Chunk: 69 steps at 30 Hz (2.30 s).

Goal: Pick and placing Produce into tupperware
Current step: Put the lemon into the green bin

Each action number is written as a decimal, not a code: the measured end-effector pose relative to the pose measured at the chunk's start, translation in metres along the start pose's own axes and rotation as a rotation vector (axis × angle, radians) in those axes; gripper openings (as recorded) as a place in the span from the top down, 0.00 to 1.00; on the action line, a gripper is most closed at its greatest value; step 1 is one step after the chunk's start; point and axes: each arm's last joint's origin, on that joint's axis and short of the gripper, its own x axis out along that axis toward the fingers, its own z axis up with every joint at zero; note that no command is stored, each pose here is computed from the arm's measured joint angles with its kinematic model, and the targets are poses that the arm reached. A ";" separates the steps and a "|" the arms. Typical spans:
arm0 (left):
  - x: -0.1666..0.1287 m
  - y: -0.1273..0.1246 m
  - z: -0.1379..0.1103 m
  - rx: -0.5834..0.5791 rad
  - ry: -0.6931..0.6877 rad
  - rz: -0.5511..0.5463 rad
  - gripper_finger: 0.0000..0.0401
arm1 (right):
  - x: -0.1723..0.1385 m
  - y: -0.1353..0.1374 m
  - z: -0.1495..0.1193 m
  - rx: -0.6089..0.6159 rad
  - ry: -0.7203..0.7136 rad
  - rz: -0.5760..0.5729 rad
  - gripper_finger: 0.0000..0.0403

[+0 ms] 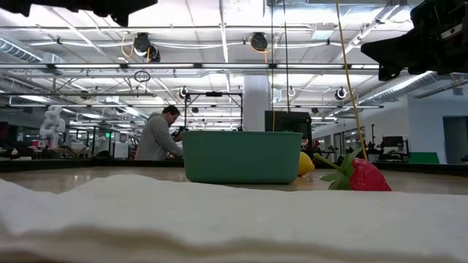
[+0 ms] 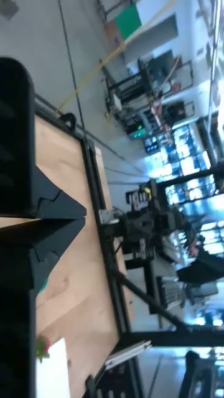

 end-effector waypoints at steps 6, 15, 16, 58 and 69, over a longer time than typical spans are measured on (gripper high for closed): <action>-0.011 0.008 -0.018 -0.111 0.030 0.061 1.00 | 0.000 0.000 0.000 -0.002 0.000 0.000 1.00; -0.012 0.002 -0.054 -0.086 0.099 0.060 1.00 | 0.000 0.000 0.000 0.014 0.000 0.000 1.00; -0.012 0.001 -0.058 -0.084 0.097 0.060 1.00 | 0.000 0.000 0.000 0.019 0.000 0.000 1.00; -0.036 -0.003 -0.098 -0.052 0.049 0.035 1.00 | 0.000 0.000 -0.001 0.048 0.008 0.001 1.00; -0.037 -0.003 -0.108 -0.046 0.069 0.070 1.00 | 0.000 0.000 -0.001 0.067 0.009 0.001 1.00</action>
